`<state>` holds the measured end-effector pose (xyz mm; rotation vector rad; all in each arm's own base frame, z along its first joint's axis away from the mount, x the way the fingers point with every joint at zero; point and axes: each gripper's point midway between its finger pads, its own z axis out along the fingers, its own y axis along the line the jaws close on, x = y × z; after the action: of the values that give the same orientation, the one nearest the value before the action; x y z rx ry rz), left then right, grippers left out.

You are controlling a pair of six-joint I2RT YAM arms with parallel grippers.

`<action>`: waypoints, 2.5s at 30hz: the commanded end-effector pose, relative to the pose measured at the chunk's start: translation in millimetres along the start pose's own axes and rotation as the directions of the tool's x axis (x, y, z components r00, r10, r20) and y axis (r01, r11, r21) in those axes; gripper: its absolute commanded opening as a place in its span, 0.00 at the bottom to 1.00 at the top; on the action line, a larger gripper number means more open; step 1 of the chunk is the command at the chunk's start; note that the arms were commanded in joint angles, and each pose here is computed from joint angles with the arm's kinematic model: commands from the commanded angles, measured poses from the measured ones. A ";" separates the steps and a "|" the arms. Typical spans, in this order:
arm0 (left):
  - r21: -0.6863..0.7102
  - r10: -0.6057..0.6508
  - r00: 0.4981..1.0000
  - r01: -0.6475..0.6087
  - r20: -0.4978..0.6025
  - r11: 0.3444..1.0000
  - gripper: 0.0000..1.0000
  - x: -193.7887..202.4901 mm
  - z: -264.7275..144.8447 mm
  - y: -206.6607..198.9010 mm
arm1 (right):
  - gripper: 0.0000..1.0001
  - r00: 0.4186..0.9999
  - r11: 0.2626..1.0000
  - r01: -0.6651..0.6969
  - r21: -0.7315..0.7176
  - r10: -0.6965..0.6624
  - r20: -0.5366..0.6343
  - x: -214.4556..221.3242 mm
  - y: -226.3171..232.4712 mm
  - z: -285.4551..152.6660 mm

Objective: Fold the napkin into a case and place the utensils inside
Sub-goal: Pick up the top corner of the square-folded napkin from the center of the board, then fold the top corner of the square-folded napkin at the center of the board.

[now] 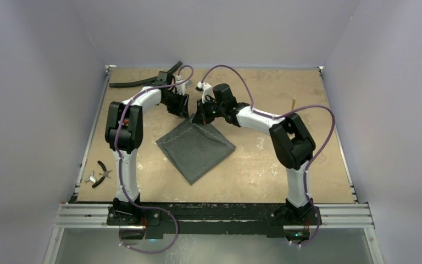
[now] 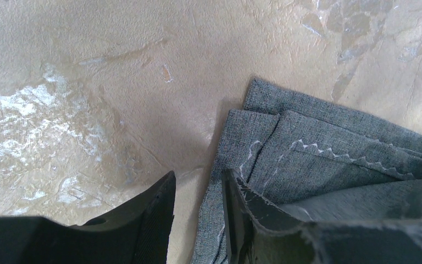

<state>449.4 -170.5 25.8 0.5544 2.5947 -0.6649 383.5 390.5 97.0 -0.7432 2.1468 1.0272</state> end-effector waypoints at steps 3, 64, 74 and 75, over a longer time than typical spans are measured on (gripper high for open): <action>-0.013 -0.010 0.999 0.010 -0.049 1.000 0.36 16.0 -4.8 -0.8 | 0.00 0.983 0.986 0.168 0.017 -0.169 0.066 -16.6 31.0 -30.6; -0.067 0.035 0.997 -0.040 -0.073 0.997 0.41 25.3 -80.4 0.5 | 0.38 0.941 0.952 0.187 -0.241 -0.244 -0.233 167.9 149.0 -52.6; -0.061 0.127 0.991 -0.129 -0.034 0.990 0.41 7.3 -118.8 -17.4 | 0.68 0.968 0.986 0.155 -0.058 -0.163 -0.193 136.1 131.0 -74.9; -0.052 0.139 0.990 -0.140 -0.029 0.989 0.41 6.5 -122.0 -20.4 | 0.67 0.977 0.993 0.121 -0.012 -0.121 -0.174 129.8 122.7 -79.2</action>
<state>396.0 -121.3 83.5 0.6497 2.6781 -0.5512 161.8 377.4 62.4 -1.2082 2.2107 1.0133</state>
